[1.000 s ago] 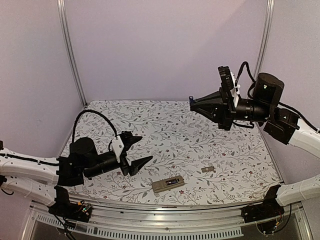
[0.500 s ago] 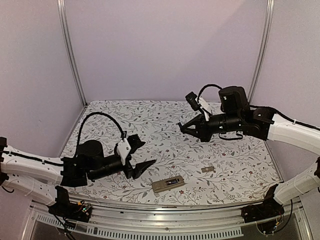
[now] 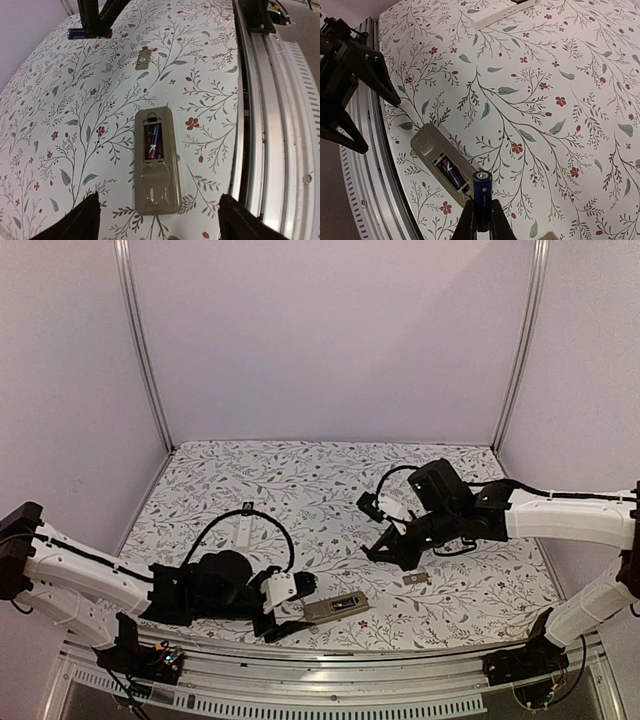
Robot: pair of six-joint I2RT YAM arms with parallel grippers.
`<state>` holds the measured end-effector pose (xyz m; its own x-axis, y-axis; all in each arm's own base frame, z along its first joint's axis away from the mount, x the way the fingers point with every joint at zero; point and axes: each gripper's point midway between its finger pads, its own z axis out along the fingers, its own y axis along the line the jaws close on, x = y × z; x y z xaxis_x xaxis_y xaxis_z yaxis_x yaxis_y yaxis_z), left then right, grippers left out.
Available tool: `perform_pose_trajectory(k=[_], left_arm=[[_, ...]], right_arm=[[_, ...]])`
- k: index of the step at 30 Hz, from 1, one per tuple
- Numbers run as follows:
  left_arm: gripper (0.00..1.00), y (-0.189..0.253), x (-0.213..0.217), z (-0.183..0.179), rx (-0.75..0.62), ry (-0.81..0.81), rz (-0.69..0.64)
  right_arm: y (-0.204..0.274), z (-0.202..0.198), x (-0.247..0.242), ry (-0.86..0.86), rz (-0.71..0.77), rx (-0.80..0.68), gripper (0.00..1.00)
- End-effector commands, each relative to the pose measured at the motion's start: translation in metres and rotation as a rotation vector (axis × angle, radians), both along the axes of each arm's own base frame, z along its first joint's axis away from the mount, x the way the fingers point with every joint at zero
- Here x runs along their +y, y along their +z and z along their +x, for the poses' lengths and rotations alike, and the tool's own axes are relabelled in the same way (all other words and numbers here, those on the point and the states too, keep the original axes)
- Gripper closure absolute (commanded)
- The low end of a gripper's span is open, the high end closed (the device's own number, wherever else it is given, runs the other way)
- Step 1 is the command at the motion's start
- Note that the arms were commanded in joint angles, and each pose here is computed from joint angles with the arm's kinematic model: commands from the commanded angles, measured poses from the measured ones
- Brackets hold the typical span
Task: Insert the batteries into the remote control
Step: Load the battery into the battery compartment.
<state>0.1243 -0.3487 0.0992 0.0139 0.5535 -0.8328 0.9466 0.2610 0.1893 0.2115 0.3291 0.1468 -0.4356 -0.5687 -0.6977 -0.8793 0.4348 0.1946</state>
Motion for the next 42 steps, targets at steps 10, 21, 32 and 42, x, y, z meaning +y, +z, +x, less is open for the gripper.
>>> perform_pose_trajectory(k=[10, 21, 32, 42], left_arm=[[0.2, -0.002, 0.006, 0.004, -0.047, 0.068, -0.065], [0.24, 0.142, -0.015, 0.014, -0.071, 0.105, -0.566], [0.25, 0.188, -0.031, 0.012, 0.017, 0.038, -0.68], [0.14, 0.082, 0.017, 0.03, -0.099, 0.154, -0.192]], right_arm=[[-0.001, -0.027, 0.019, 0.25, 0.035, -0.062, 1.0], [0.111, -0.032, 0.041, 0.274, 0.385, -0.198, 1.0], [0.158, -0.037, 0.043, 0.296, 0.488, -0.256, 1.0], [0.069, -0.022, 0.032, 0.232, 0.229, -0.18, 1.0]])
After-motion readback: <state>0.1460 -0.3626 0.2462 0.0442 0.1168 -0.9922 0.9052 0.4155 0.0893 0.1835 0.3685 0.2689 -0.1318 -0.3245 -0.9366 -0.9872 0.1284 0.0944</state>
